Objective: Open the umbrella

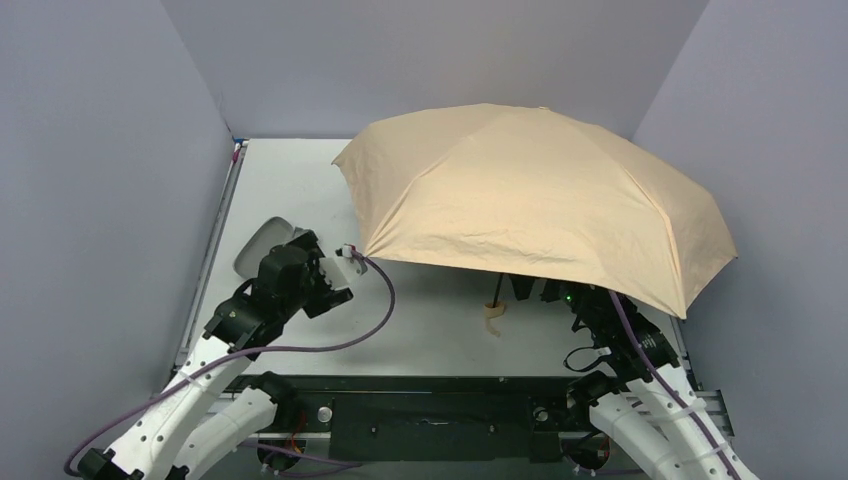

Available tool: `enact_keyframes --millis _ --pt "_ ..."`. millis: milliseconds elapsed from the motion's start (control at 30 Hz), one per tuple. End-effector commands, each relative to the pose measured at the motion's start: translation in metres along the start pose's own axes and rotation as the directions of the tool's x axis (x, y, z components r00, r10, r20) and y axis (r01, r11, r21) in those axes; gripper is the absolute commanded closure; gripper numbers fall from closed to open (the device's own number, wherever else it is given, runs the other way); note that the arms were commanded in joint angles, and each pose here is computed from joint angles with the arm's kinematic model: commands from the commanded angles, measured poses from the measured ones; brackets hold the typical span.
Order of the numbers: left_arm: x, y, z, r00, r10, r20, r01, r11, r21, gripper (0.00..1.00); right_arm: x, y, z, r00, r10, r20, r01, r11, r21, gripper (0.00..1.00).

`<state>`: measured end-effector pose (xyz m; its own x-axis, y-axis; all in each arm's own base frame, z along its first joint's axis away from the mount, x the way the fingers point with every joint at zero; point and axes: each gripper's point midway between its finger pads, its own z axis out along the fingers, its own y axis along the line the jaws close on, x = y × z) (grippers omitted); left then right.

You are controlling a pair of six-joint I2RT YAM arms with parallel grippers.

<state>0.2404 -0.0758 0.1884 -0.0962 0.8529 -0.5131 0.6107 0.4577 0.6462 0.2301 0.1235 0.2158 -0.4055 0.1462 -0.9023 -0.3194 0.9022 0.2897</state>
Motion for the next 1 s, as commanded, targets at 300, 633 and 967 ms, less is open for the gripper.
enact_keyframes --millis 300,633,967 --pt "0.056 0.011 -0.016 0.881 -0.339 -0.331 0.343 0.938 -0.047 0.03 -0.003 -0.061 -0.034 0.817 -0.543 -0.193 0.570 0.811 0.130 0.05" --pt "0.092 0.037 -0.026 0.780 -0.552 -0.295 0.458 0.825 -0.332 0.03 0.020 -0.101 -0.065 0.684 -0.684 -0.254 0.730 0.645 0.226 0.05" --pt "0.119 0.038 -0.041 0.823 -0.548 -0.151 0.406 0.752 -0.519 0.03 0.012 -0.126 -0.097 0.707 -0.670 -0.228 0.691 0.585 0.424 0.04"
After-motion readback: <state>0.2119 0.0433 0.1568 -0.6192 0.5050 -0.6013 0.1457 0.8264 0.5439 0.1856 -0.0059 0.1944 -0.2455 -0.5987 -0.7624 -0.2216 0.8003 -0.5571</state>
